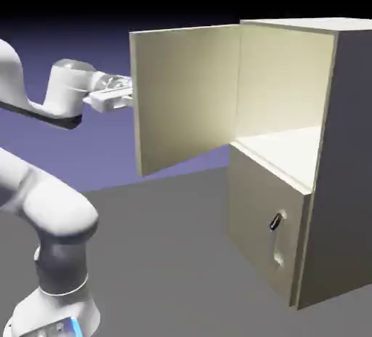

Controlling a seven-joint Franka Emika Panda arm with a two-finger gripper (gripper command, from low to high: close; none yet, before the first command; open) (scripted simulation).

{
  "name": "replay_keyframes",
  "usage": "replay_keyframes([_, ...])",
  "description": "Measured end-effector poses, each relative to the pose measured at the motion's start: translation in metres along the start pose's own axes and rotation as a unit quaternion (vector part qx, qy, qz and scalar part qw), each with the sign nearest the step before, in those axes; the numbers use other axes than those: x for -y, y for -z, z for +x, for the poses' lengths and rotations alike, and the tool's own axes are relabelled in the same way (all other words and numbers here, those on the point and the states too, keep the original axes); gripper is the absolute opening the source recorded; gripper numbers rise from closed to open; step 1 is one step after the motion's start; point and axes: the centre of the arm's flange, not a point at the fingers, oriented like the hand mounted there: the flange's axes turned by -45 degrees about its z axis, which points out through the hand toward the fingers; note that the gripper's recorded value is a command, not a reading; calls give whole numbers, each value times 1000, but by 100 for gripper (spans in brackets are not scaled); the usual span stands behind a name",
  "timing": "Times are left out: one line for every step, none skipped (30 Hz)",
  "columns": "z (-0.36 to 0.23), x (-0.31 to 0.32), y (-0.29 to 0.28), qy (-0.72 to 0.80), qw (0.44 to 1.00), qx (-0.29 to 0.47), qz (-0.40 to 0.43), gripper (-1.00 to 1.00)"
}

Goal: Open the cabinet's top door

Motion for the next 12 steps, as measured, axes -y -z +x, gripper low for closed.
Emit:
replay_keyframes([0, -4, 8, 0, 1000, 0, 13, -100])
replay_keyframes([0, -8, 15, 0, 1000, 0, 27, -100])
replay_keyframes([0, -12, 22, 0, 999, 0, 39, -100])
replay_keyframes([0, -17, 29, 0, 999, 0, 52, -100])
replay_keyframes([0, -21, 35, 0, 998, 0, 64, -100])
replay_keyframes([0, -25, 41, 0, 997, 0, 75, -100])
replay_keyframes([0, -29, 47, 0, 996, 0, 86, -100])
replay_keyframes([0, -33, 52, 0, 995, 0, 97, -100])
replay_keyframes([0, -37, 57, 0, 994, 0, 106, -100])
replay_keyframes([0, -41, 61, 0, 993, 0, 115, -100])
replay_keyframes([0, -44, 65, 0, 992, 0, 123, -100])
replay_keyframes([0, -47, 69, 0, 991, 0, 130, 100])
